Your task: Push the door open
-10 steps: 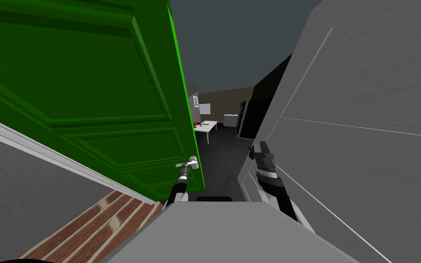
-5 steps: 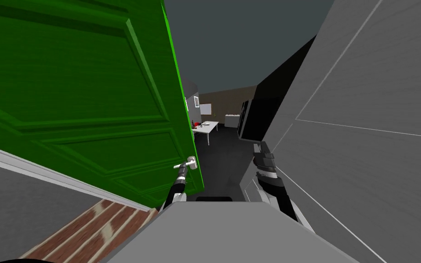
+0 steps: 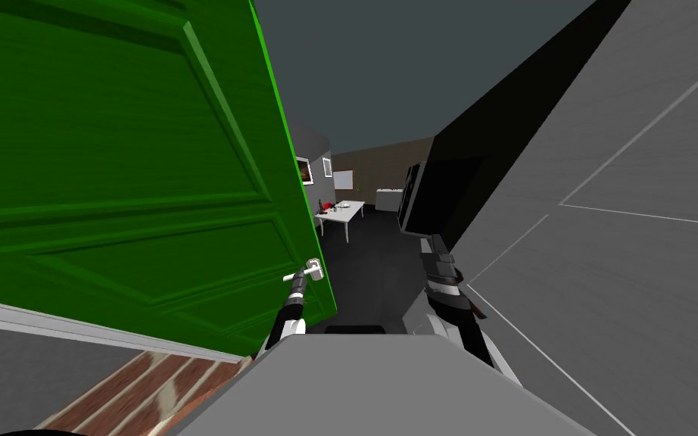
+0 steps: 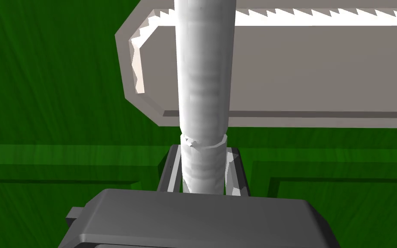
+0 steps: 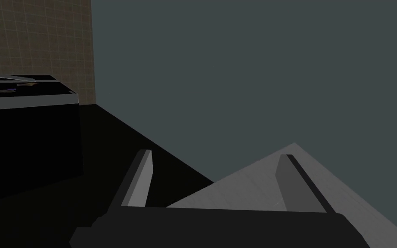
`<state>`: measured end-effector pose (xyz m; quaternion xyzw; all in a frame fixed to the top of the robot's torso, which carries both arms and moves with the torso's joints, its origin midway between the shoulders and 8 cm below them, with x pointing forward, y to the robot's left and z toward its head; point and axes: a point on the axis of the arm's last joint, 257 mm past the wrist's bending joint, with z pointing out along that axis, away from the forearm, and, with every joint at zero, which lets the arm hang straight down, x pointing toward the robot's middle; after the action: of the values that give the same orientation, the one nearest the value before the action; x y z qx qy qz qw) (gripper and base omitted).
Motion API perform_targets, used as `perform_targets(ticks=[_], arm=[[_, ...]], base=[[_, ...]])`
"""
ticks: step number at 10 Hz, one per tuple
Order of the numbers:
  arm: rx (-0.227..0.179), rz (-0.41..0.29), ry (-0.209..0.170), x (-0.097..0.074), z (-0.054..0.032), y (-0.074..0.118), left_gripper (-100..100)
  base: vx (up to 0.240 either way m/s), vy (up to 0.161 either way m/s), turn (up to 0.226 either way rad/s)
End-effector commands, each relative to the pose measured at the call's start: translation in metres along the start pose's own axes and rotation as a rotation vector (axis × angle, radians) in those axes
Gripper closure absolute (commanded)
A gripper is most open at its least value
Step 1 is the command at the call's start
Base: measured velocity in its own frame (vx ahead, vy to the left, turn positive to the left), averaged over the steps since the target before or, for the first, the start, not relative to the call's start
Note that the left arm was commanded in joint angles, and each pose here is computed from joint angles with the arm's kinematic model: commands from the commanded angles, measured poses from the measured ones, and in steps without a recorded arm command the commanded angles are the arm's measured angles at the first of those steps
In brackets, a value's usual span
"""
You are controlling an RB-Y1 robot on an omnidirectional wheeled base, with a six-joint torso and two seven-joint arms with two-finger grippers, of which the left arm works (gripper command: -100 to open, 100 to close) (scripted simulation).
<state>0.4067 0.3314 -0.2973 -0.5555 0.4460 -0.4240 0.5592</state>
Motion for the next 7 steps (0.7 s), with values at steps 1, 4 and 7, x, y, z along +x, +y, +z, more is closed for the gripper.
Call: perform_targets(ticks=[1, 4, 7], arm=[[0.017, 0.012, -0.026, -0.016, 0.0022, -0.006, 100], [0.018, 0.015, -0.062, -0.034, 0.003, -0.006, 100], [0.018, 0.015, -0.085, -0.045, 0.003, -0.007, 100]], base=[[0.152, -0.026, 0.054], [0.138, -0.034, 0.059], [0.125, -0.026, 0.056]])
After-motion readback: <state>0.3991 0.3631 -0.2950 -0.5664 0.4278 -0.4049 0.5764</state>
